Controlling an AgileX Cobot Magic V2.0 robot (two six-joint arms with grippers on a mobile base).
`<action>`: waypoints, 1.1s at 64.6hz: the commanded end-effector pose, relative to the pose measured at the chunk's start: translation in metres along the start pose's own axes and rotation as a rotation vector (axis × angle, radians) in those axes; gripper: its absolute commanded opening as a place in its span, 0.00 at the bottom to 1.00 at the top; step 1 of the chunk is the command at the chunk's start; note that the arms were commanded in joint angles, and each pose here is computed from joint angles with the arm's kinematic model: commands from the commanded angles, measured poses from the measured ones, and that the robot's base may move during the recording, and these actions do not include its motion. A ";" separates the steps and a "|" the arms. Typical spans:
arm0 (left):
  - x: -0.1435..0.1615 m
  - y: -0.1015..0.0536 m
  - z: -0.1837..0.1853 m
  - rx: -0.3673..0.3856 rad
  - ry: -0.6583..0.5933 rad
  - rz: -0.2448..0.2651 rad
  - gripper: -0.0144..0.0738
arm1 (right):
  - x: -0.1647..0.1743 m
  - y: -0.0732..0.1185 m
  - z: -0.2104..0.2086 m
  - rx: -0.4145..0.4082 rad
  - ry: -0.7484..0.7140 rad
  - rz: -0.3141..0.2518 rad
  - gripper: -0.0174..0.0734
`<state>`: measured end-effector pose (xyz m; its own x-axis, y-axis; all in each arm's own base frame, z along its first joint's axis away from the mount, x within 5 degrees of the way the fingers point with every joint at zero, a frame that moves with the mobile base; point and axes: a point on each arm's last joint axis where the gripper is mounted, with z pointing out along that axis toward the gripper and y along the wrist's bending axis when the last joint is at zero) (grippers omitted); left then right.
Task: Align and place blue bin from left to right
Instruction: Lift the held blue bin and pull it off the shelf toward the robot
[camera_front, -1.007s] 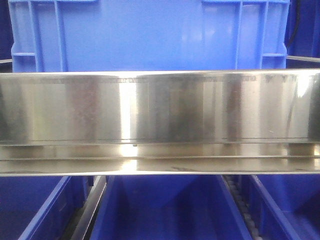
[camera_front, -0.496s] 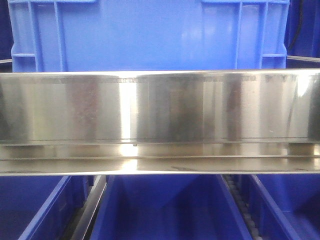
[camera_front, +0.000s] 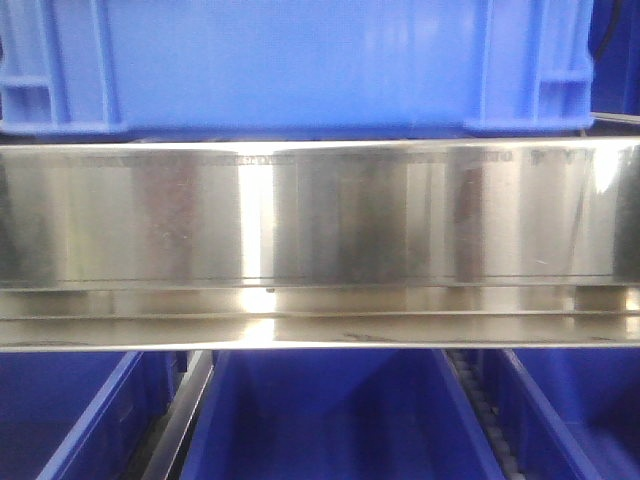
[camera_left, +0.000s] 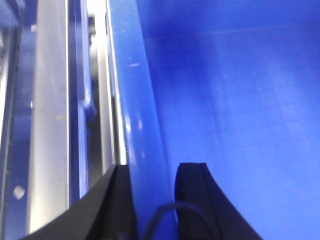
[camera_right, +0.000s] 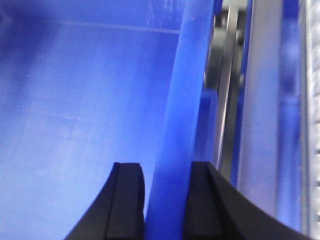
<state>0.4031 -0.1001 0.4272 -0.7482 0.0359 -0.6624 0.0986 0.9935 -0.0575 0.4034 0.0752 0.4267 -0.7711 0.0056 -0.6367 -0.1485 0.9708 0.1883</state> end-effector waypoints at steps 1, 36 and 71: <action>-0.008 0.001 -0.040 0.032 -0.120 -0.004 0.04 | -0.008 0.007 -0.042 -0.026 -0.152 -0.020 0.11; -0.006 0.003 -0.106 0.078 -0.253 -0.017 0.04 | -0.008 0.017 -0.107 -0.047 -0.337 -0.037 0.11; -0.006 0.003 -0.106 0.079 -0.255 -0.017 0.04 | -0.007 0.016 -0.106 -0.046 -0.324 -0.037 0.11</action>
<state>0.3472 -0.0890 0.4908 -0.6483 -0.0036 -0.7614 0.1293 0.9849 -0.1148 0.3488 0.0687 0.4945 -0.6271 0.0395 -0.7779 -0.1909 0.9605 0.2027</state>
